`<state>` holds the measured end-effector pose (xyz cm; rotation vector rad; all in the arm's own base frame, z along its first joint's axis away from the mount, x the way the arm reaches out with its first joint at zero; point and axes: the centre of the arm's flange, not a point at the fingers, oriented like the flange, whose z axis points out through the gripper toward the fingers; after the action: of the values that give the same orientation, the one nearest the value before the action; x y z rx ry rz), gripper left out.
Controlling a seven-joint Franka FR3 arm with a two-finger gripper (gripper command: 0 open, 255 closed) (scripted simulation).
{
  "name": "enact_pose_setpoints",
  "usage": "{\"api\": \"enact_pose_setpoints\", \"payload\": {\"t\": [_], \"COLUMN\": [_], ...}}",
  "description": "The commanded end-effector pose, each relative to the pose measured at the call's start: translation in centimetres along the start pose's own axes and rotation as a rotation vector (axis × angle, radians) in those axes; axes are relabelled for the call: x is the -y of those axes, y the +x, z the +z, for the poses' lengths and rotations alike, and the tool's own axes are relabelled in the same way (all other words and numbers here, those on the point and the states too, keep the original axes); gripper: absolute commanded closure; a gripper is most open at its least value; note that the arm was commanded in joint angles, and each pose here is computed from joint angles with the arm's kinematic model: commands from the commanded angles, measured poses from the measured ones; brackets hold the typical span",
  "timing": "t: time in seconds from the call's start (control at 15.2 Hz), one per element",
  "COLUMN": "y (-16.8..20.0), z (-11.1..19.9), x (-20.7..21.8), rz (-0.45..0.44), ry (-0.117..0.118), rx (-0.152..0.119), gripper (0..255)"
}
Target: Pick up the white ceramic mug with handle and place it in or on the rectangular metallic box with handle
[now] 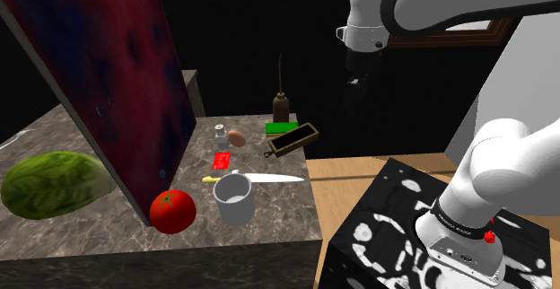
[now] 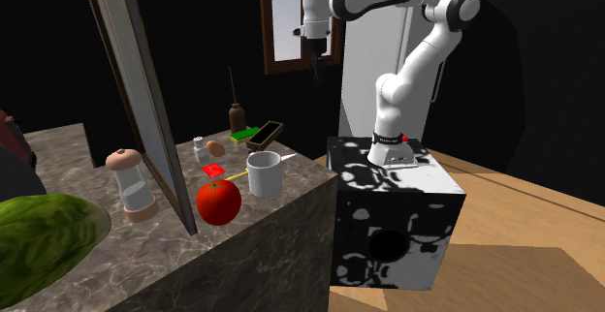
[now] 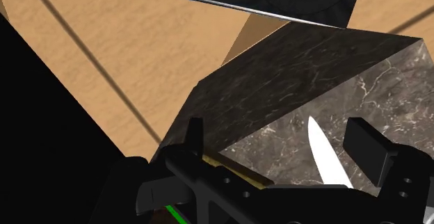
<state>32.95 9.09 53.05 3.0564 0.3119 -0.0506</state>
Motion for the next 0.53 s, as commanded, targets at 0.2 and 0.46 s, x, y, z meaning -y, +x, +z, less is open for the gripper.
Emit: {"api": "enact_pose_setpoints", "payload": {"t": [0.2,0.46], "y": [3.4,6.2], "z": [1.8,3.3], "x": [5.4,9.5], "rz": [-0.003,-0.005], "ry": [0.009,0.016], "rx": [0.001,0.003], "gripper": [0,0]}}
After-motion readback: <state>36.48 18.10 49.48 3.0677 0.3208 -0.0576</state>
